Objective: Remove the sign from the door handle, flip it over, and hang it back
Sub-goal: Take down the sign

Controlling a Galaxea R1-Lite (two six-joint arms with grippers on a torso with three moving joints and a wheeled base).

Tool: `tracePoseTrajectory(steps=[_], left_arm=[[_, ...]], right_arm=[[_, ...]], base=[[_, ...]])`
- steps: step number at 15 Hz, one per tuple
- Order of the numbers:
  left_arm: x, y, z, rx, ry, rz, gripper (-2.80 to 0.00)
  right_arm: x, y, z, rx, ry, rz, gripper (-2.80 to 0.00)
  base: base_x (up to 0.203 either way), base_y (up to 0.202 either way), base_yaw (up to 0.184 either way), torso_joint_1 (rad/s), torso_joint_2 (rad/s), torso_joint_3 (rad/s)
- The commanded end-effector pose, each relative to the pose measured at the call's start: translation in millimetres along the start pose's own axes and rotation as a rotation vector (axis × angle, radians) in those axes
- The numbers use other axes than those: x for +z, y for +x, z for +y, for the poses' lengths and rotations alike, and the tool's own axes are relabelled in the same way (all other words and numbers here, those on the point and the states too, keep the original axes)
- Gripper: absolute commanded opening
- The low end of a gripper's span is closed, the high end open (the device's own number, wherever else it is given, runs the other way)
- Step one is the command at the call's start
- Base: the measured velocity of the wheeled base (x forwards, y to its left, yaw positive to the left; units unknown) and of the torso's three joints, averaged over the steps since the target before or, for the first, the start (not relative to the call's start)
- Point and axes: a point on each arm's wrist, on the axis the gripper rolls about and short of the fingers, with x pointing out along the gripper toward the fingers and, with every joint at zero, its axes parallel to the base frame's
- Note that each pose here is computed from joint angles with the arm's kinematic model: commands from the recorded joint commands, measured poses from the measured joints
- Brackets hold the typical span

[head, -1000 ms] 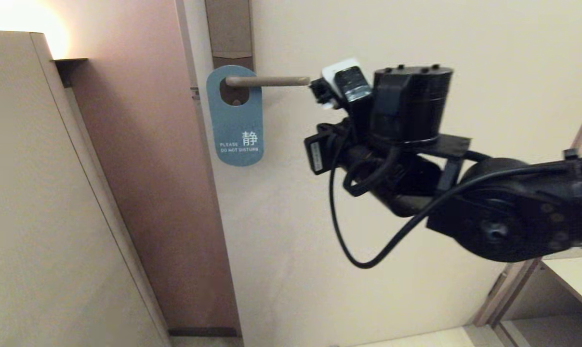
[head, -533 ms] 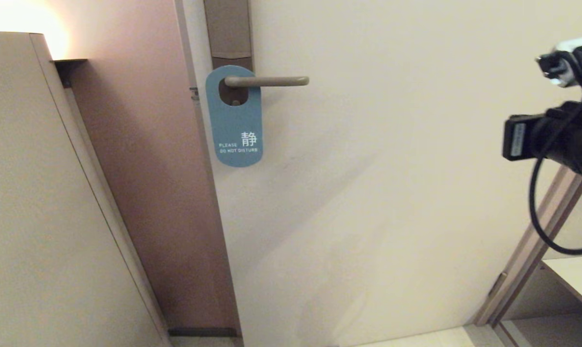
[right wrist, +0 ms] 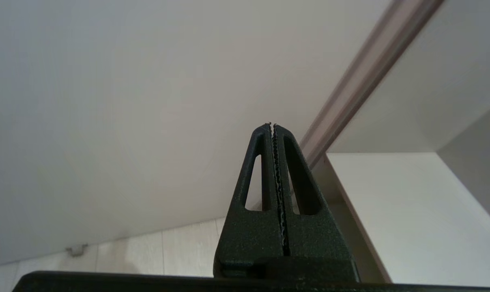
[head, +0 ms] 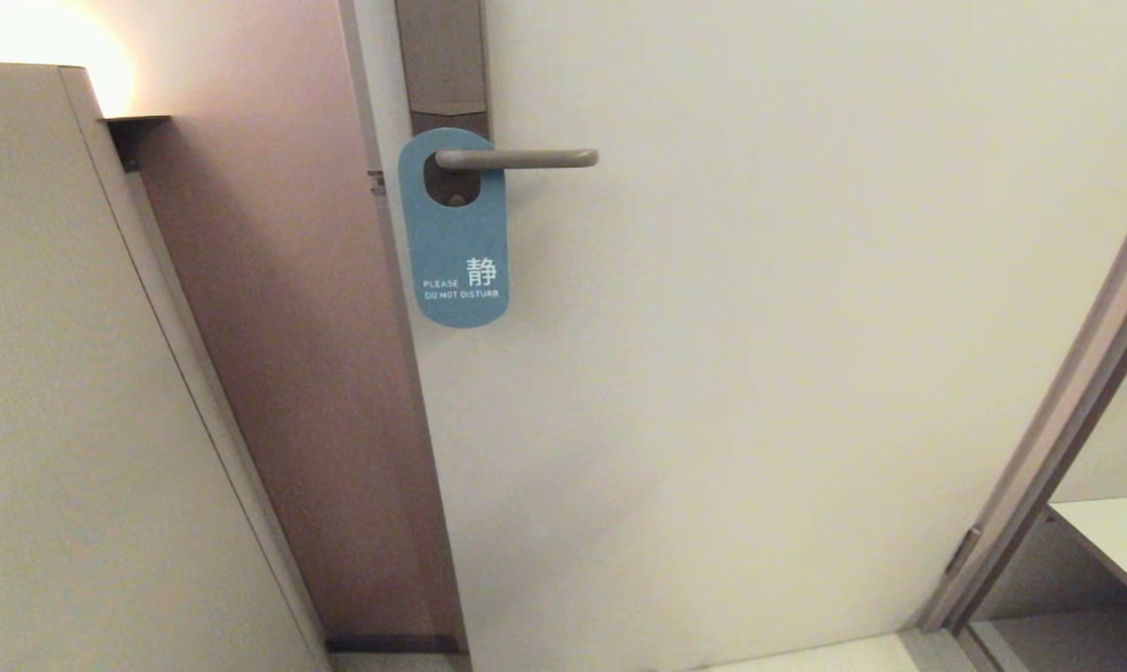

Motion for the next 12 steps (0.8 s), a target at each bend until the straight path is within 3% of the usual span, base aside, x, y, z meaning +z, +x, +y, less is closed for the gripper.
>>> tracePoseTrajectory(steps=[1, 6, 12], left_arm=[[0, 0, 0.0, 0.0, 0.0, 0.0, -2.8], [0, 0, 0.0, 0.0, 0.0, 0.0, -2.8], [0, 0, 0.0, 0.0, 0.0, 0.0, -2.8]], right_arm=[[-23, -19, -7, -0.022, 0.02, -0.026, -2.8], [-76, -40, -6, 0.055, 0.044, -0.032, -2.8], [-108, -59, -1, 0.146, 0.062, -0.105, -2.8]], base=[[0.0, 0.0, 0.0, 0.0, 0.0, 0.0], [0.0, 0.0, 0.0, 0.0, 0.0, 0.0], [0.0, 0.0, 0.0, 0.0, 0.0, 0.0]])
